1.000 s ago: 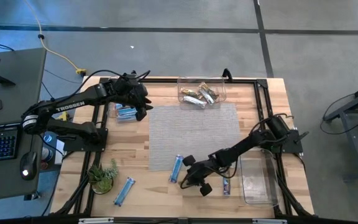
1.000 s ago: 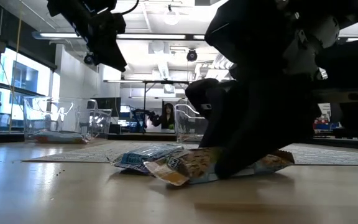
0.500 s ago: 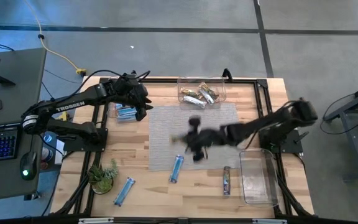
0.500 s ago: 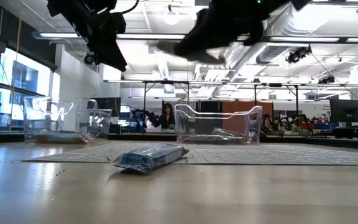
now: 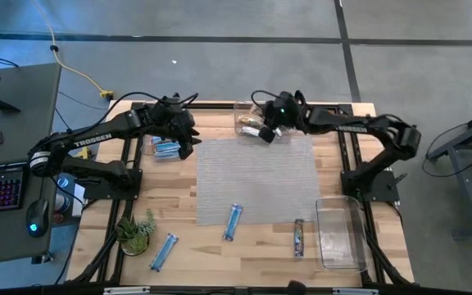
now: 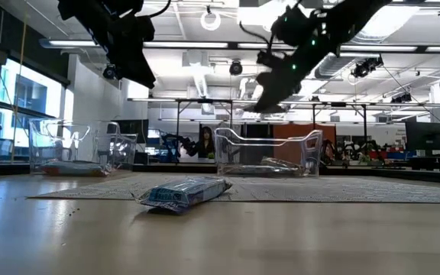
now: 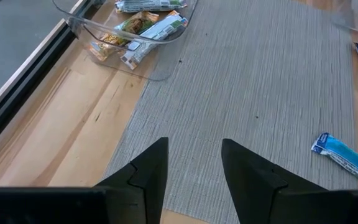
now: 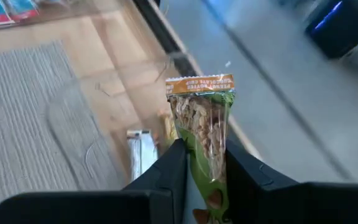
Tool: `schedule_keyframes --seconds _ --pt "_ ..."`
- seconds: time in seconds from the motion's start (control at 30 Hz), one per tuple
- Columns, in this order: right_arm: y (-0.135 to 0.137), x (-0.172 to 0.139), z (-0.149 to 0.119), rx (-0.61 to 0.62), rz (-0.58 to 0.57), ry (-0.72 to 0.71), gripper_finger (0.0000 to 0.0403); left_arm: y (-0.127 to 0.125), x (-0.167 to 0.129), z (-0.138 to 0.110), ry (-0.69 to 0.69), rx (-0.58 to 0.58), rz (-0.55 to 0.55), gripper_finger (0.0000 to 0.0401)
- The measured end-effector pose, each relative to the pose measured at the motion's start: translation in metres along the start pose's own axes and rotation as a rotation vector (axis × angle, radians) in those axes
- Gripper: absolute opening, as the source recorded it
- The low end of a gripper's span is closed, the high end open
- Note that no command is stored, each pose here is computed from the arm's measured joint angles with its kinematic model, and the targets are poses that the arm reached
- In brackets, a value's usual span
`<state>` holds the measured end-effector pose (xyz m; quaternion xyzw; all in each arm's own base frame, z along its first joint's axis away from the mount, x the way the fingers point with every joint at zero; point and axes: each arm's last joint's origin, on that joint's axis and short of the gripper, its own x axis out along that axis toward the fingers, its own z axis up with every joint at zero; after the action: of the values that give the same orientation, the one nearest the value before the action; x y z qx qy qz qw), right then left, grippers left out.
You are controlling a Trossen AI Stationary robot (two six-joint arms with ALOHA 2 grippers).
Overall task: Pick and place Granola Bars by type
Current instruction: Put the yellow granola bar into the top right transparent bin, then put the blue granola bar into the bottom transparent bin
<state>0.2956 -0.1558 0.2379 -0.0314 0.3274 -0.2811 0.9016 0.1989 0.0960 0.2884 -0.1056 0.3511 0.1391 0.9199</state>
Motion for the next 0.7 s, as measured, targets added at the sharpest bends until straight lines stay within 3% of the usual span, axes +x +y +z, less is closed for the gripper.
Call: schedule_keyframes --seconds 0.13,0.33,0.7 --pt "-0.007 0.023 -0.014 0.02 0.066 0.052 0.0075 0.0 0.0 0.0 0.0 0.001 0.0 0.0145" --pt "-0.001 0.048 -0.029 -0.094 -0.008 0.119 0.0084 0.0 0.0 0.0 0.0 0.001 0.0 0.0145" --pt "0.0 0.057 -0.03 -0.092 -0.019 0.087 0.0136 0.0 0.0 0.0 0.0 0.001 0.0 0.0145"
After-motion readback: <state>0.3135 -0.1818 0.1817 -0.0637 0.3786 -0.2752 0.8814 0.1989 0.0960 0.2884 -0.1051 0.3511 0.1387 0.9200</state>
